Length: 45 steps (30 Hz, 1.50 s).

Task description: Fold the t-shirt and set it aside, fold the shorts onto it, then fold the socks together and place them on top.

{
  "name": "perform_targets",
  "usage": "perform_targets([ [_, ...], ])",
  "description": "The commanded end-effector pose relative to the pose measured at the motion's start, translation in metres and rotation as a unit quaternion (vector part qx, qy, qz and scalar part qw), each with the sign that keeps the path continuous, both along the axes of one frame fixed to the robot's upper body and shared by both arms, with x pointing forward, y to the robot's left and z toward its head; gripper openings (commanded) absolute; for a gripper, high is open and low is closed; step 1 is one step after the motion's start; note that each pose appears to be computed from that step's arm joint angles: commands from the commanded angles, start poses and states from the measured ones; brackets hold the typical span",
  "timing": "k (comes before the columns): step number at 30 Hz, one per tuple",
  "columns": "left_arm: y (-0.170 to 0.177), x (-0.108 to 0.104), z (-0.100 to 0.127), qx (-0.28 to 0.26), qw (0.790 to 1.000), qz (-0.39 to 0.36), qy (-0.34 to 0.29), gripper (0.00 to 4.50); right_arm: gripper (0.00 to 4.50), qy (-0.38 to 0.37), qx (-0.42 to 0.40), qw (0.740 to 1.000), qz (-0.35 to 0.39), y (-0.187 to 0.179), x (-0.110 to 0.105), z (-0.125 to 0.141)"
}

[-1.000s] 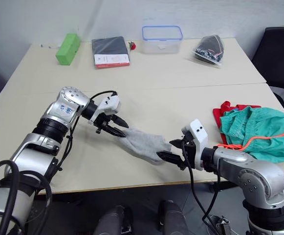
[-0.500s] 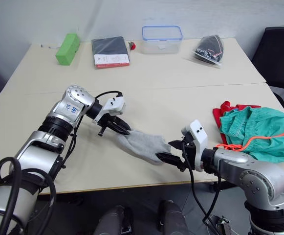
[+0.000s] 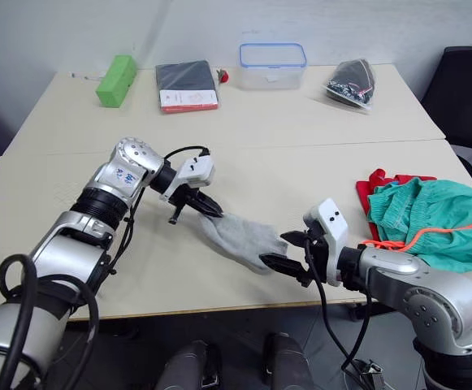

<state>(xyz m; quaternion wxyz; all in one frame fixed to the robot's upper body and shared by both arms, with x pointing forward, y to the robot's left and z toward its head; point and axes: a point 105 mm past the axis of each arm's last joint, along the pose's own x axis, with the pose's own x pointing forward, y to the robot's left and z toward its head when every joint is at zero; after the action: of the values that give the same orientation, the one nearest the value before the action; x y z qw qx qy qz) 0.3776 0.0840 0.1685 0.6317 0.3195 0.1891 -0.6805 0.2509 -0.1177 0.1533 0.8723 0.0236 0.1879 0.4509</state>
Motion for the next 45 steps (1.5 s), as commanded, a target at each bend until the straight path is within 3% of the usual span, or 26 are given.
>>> perform_targets([
  [1,-0.002,0.001,0.007,-0.003,1.0,-0.014,-0.02,0.06,4.13,-0.026,0.002,1.0,0.013,0.002,-0.006,0.01],
  [6,0.0,0.0,0.003,-0.005,1.0,-0.015,-0.016,0.06,4.13,-0.031,-0.005,0.999,0.014,0.001,-0.008,0.008],
  [9,0.003,-0.005,0.006,-0.016,1.0,-0.021,0.005,0.63,4.13,-0.046,-0.008,0.999,0.015,0.001,-0.008,0.011],
  [15,0.002,-0.007,0.028,-0.067,0.997,-0.019,-0.041,2.42,4.13,-0.092,-0.013,0.995,0.018,0.003,-0.001,0.025],
  [18,-0.005,-0.021,0.039,-0.109,0.993,-0.039,-0.029,2.42,4.13,-0.133,-0.023,0.991,0.023,0.008,0.006,0.033],
  [20,-0.011,-0.03,0.035,-0.115,0.992,-0.05,-0.03,2.45,3.73,-0.153,-0.025,0.988,0.026,0.014,0.013,0.036],
  [24,-0.018,-0.035,0.01,-0.072,0.994,-0.056,-0.06,1.58,2.5,-0.198,-0.073,0.976,0.05,0.035,0.031,0.03],
  [29,-0.012,-0.024,-0.018,-0.018,0.995,-0.02,-0.101,0.0,0.72,-0.218,-0.118,0.966,0.078,0.057,0.049,0.012],
  [31,-0.011,-0.027,-0.025,-0.011,0.995,-0.023,-0.099,0.0,0.06,-0.21,-0.151,0.962,0.092,0.062,0.054,-0.007],
  [36,-0.006,-0.039,-0.035,-0.002,0.996,-0.024,-0.084,0.0,0.02,-0.179,-0.228,0.954,0.075,0.038,0.062,-0.057],
  [45,0.054,-0.038,-0.041,0.032,0.992,0.066,-0.101,0.0,0.02,-0.173,-0.259,0.947,0.081,0.014,0.052,-0.073],
])
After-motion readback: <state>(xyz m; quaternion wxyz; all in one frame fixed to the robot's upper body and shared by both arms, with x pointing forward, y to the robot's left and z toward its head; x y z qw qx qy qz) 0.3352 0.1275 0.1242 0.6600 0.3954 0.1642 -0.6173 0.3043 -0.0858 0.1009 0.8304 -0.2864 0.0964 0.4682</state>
